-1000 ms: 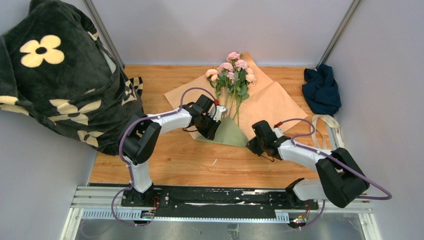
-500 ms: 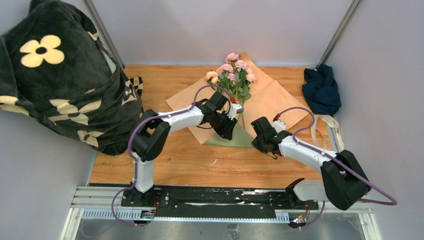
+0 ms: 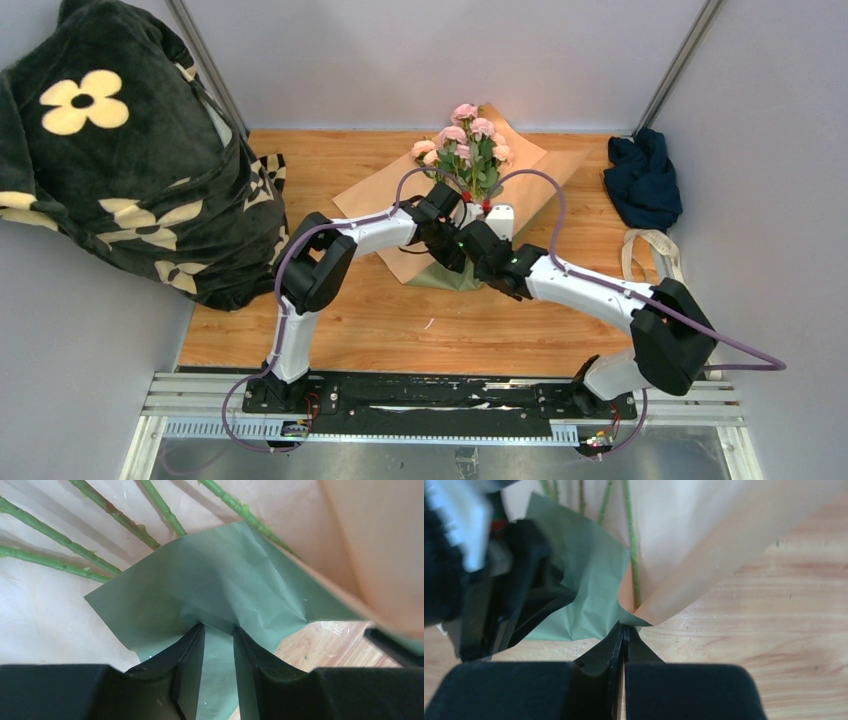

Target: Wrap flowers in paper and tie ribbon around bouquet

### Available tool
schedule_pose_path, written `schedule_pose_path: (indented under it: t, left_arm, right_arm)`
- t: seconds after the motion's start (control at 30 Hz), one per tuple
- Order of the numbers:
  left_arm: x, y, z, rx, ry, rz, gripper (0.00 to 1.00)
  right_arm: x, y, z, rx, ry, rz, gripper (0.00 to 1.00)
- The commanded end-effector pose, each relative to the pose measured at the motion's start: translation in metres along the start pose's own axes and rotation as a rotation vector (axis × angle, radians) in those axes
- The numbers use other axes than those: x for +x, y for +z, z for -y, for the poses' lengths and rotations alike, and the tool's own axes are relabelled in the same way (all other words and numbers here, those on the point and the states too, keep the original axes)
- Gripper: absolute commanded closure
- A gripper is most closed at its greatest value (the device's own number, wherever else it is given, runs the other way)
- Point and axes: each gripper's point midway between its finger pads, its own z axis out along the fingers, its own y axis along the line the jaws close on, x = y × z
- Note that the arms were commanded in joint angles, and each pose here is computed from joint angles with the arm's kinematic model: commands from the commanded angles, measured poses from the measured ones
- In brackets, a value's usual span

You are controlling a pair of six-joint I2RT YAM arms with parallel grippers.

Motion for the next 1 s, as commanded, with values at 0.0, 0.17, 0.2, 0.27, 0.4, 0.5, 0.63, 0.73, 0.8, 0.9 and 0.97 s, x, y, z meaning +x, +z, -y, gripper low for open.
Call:
schedule_pose_path:
  t: [0.0, 0.17, 0.2, 0.27, 0.4, 0.5, 0.63, 0.73, 0.8, 0.9, 0.97]
  left_arm:
    - [0.035, 0.016, -0.023, -0.041, -0.051, -0.081, 0.62]
    - [0.034, 0.012, -0.028, 0.038, -0.167, -0.014, 0.62]
    - [0.033, 0.012, -0.028, 0.045, -0.178, 0.002, 0.62]
    - [0.029, 0.008, -0.028, 0.067, -0.214, 0.052, 0.62]
    - [0.010, -0.004, -0.023, 0.158, -0.286, 0.195, 0.54]
    - [-0.011, -0.030, -0.023, 0.213, -0.314, 0.304, 0.45]
    - [-0.034, -0.070, -0.041, 0.234, -0.381, 0.409, 0.39]
    - [-0.038, -0.098, -0.062, 0.231, -0.479, 0.459, 0.33]
    - [-0.037, -0.115, -0.071, 0.218, -0.484, 0.492, 0.28]
    - [-0.039, -0.137, -0.078, 0.176, -0.466, 0.542, 0.18]
    - [-0.040, -0.146, -0.077, 0.165, -0.467, 0.561, 0.11]
  right_arm:
    - [-0.015, -0.004, -0.031, -0.105, -0.277, 0.107, 1.00]
    - [-0.006, -0.005, -0.067, -0.320, -0.392, 0.163, 1.00]
    - [-0.006, -0.005, -0.071, -0.351, -0.395, 0.184, 1.00]
    - [-0.001, -0.005, -0.083, -0.424, -0.439, 0.204, 1.00]
    - [0.019, 0.005, -0.096, -0.509, -0.502, 0.153, 1.00]
    - [0.039, 0.019, -0.095, -0.518, -0.516, 0.090, 1.00]
    - [0.057, 0.034, -0.094, -0.514, -0.524, 0.044, 1.00]
    - [0.063, 0.040, -0.096, -0.511, -0.530, 0.019, 1.00]
    - [0.066, 0.042, -0.097, -0.511, -0.532, 0.009, 1.00]
    - [0.068, 0.044, -0.096, -0.511, -0.534, 0.003, 1.00]
    - [0.070, 0.044, -0.096, -0.510, -0.536, -0.002, 1.00]
